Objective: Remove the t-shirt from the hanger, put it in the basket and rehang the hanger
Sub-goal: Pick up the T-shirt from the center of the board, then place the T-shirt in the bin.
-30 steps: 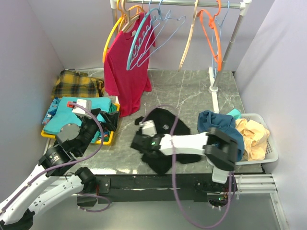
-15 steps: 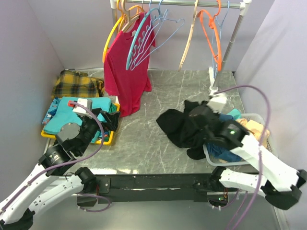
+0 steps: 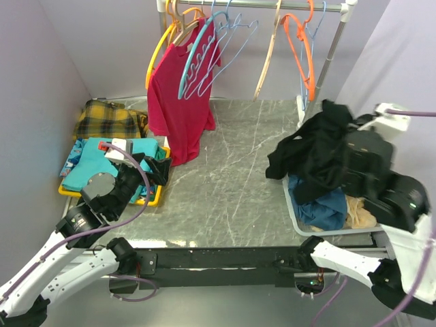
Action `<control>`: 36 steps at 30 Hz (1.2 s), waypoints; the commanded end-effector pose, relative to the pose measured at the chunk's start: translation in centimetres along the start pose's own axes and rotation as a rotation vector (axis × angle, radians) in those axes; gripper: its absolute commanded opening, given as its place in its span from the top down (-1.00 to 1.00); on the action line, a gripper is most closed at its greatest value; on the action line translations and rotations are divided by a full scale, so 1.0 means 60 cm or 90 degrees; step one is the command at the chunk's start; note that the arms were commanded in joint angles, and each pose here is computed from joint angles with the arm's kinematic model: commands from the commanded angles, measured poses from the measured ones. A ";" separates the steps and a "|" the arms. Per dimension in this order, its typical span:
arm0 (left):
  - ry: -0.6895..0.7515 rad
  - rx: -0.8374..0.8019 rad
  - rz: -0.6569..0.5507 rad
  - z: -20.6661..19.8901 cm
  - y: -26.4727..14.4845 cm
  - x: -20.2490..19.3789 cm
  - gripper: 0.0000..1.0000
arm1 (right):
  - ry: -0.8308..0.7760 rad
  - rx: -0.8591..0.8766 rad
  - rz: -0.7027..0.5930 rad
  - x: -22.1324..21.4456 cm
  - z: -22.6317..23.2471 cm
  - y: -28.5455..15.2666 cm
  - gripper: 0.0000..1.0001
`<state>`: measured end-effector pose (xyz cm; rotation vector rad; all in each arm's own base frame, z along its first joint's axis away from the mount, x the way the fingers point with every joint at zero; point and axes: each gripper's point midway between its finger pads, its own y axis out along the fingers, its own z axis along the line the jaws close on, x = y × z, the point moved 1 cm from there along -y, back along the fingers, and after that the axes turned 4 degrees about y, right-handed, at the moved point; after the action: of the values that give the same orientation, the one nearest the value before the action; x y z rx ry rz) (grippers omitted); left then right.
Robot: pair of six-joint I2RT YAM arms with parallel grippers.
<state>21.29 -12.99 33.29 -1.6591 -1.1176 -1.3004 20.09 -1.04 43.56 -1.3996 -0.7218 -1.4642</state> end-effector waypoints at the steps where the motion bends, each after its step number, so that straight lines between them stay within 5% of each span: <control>1: 0.005 -0.010 -0.022 -0.007 -0.002 0.027 -0.99 | 0.056 -0.069 -0.115 0.102 -0.080 -0.037 1.00; 17: 0.009 -0.009 -0.013 -0.008 0.005 0.018 -0.99 | 0.119 -0.167 -0.222 0.181 -0.213 -0.106 1.00; 36: -0.007 -0.019 -0.011 -0.009 -0.007 0.019 -0.99 | 0.034 -0.111 -0.210 0.094 -0.075 -0.010 1.00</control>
<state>21.43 -13.29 32.99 -1.6576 -1.0937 -1.3056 16.34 -7.71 48.26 -1.5048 -0.8154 -1.8113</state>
